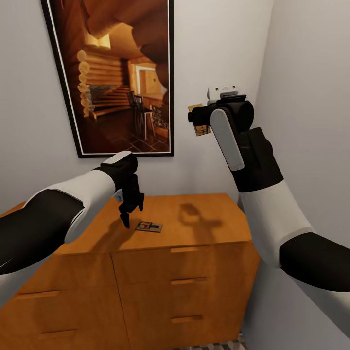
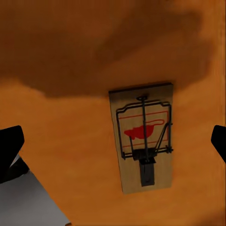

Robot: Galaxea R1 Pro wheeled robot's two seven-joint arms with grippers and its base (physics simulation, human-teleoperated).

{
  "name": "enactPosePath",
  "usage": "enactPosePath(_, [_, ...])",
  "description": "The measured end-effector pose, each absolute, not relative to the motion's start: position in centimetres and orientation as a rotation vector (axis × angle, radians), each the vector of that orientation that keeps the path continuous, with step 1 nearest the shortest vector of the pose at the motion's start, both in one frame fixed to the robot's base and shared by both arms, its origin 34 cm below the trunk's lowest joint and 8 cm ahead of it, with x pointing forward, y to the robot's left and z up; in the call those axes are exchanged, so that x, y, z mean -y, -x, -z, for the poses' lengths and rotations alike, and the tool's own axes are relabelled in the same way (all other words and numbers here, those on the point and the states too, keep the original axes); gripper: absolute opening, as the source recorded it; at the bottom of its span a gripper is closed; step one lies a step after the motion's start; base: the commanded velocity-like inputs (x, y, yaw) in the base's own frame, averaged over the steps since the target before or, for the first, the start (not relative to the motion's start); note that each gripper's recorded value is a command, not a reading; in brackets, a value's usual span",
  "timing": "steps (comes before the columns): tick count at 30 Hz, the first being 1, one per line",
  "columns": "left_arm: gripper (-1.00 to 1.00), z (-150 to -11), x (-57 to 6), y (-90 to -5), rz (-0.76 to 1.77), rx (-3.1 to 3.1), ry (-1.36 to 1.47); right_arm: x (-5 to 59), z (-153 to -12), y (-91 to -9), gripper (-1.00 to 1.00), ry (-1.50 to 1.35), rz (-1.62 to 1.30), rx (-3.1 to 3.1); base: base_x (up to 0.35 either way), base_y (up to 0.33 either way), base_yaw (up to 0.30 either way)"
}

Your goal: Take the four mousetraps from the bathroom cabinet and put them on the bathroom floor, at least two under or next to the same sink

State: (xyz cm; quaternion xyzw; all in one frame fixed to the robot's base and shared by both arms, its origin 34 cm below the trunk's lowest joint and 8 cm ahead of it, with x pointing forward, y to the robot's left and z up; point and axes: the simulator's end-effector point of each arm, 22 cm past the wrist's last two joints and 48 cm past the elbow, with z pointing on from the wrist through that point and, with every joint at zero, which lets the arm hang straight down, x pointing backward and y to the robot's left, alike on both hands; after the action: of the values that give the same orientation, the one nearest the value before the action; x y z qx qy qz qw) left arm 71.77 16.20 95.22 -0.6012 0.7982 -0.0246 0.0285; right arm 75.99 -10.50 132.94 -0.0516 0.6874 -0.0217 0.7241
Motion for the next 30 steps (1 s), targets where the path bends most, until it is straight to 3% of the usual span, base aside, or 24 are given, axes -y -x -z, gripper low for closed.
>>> enactPosePath(30, [1.0, -96.3, -15.4, -72.4, 0.121, -2.461, 1.814, 10.6, -132.9, -76.0, -1.0, 0.113, 0.049, -1.517, 0.056, 0.0, 0.0])
